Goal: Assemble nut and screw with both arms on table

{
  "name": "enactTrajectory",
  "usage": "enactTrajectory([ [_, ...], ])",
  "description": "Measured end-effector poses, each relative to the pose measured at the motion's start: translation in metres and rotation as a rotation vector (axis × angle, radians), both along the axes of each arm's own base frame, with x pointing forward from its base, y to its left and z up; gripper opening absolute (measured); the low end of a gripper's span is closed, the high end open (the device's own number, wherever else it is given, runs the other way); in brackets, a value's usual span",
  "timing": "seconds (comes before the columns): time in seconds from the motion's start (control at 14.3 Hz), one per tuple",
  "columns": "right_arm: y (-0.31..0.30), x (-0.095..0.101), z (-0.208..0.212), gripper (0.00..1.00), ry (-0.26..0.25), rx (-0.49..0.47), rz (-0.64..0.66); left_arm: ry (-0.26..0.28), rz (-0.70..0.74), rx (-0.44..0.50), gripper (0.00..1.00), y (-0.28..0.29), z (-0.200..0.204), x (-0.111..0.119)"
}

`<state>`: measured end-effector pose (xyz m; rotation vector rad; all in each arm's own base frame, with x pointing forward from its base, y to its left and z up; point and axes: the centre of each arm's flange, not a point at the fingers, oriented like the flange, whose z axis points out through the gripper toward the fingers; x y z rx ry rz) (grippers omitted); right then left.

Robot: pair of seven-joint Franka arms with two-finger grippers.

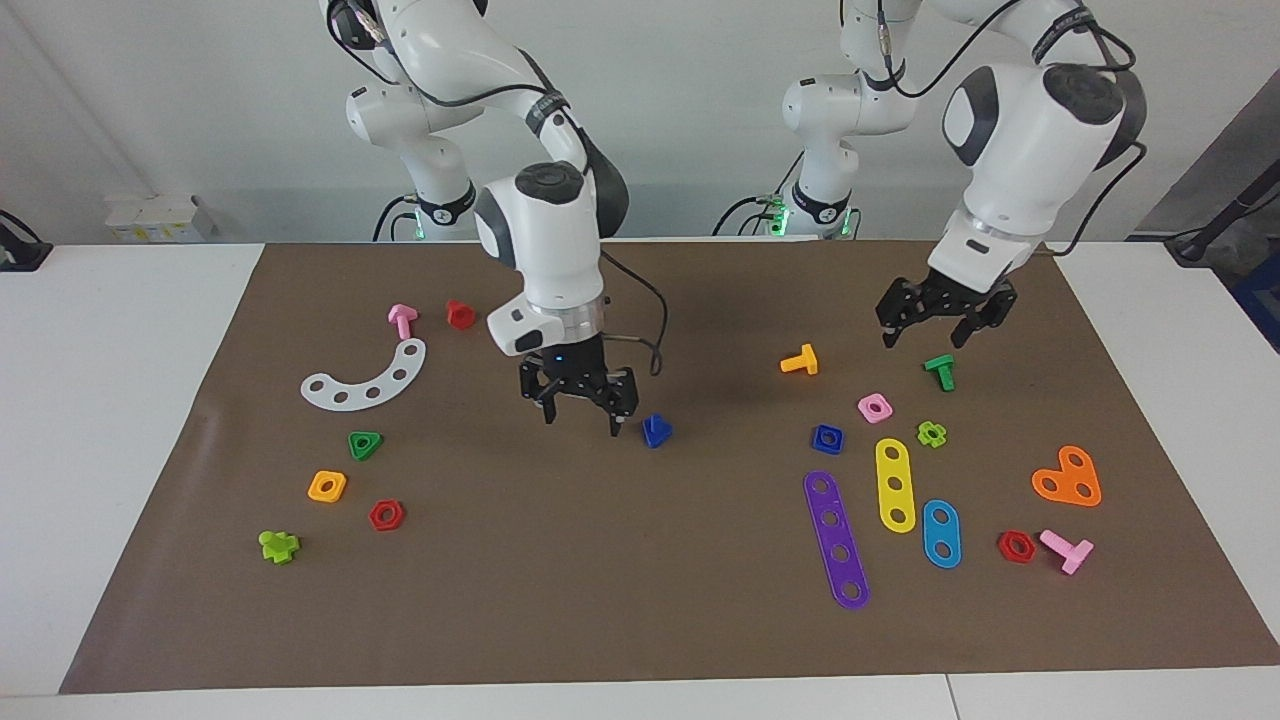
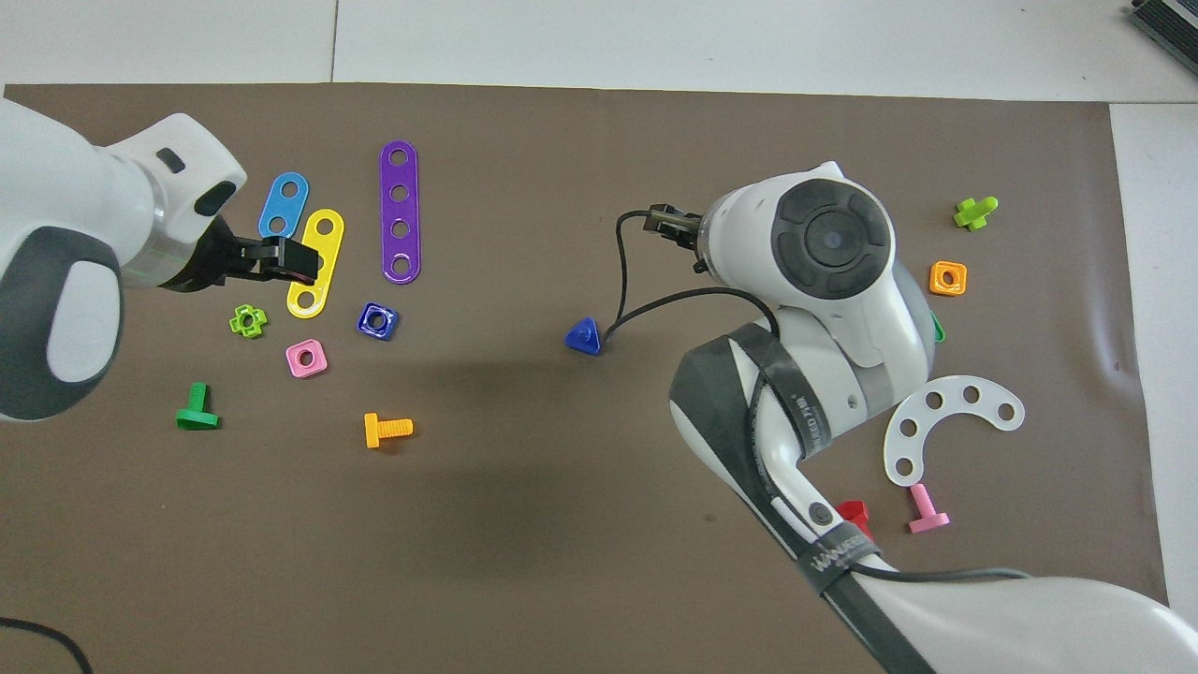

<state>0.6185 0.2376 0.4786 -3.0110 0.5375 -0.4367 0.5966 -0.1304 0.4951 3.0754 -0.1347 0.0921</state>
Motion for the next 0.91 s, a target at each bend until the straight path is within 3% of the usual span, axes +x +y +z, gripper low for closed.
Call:
enactTrajectory([
  [0.21,-0.067,-0.007,0.044,1.00,0.058,-0.022,-0.004,-0.017,-0.005,-0.007,0.96,-0.005,-0.048,0.009],
  [0.56,-0.184,-0.043,0.109,1.00,0.175,-0.009,0.058,-0.014,-0.115,-0.006,0.92,-0.010,-0.127,0.017],
  [0.91,-0.224,-0.076,0.150,1.00,0.256,-0.019,0.155,-0.008,-0.218,-0.002,0.89,-0.016,-0.183,0.008],
])
